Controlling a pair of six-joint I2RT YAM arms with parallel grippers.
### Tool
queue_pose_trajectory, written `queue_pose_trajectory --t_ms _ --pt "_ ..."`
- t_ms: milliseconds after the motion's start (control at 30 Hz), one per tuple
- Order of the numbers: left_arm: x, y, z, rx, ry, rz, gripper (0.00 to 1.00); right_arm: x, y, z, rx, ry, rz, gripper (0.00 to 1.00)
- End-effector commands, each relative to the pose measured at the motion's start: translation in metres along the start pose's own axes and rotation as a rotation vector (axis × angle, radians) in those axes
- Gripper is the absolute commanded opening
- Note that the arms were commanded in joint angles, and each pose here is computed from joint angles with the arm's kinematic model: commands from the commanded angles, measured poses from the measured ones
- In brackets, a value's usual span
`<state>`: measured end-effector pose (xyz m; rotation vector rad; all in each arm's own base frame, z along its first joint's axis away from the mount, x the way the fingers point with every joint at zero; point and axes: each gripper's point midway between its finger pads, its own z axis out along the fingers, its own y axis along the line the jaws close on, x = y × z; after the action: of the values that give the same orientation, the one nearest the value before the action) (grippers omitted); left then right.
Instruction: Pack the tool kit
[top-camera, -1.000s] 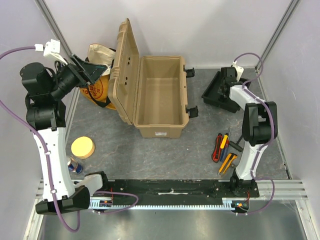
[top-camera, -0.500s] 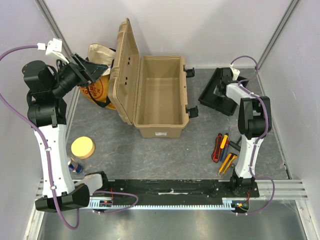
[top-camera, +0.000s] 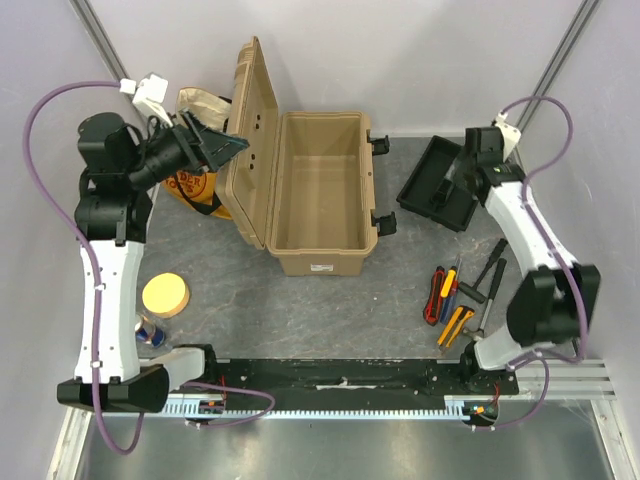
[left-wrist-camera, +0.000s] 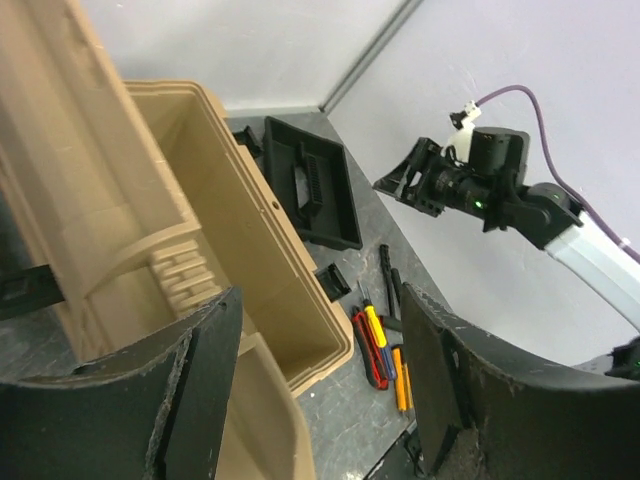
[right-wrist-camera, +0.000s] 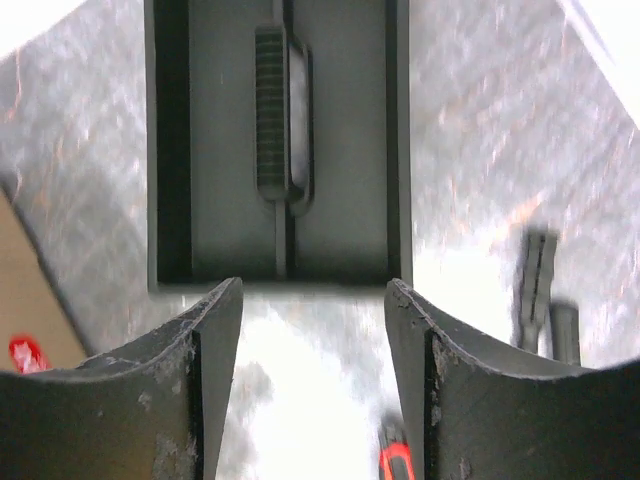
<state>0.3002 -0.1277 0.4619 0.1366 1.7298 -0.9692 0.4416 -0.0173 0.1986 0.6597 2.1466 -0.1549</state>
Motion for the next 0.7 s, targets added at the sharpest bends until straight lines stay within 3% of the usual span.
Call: queue_pose_trajectory --t_ms 0,167,300,433,667 --pt "-0.001 -0.022 0.006 0.056 0.011 0.104 0.7 0.075 -0.024 -0.043 -0.039 0.178 -0.004 0.63" --pt "0.01 -0.03 0.015 0.081 0.049 0.115 0.7 0.132 -0.052 -0.073 -0.038 0.281 0.014 0.62" --pt "0.014 -0.036 0.017 0.091 0.061 0.129 0.7 0.159 -0.083 -0.077 0.052 0.291 0.02 0.64" --pt "0.018 -0.038 0.017 0.079 0.064 0.116 0.7 0.154 -0.125 -0.074 0.214 0.197 -0.003 0.7" --pt "0.026 -0.047 0.022 0.096 0.086 0.092 0.7 0.154 -0.155 -0.066 0.322 0.18 0.045 0.8"
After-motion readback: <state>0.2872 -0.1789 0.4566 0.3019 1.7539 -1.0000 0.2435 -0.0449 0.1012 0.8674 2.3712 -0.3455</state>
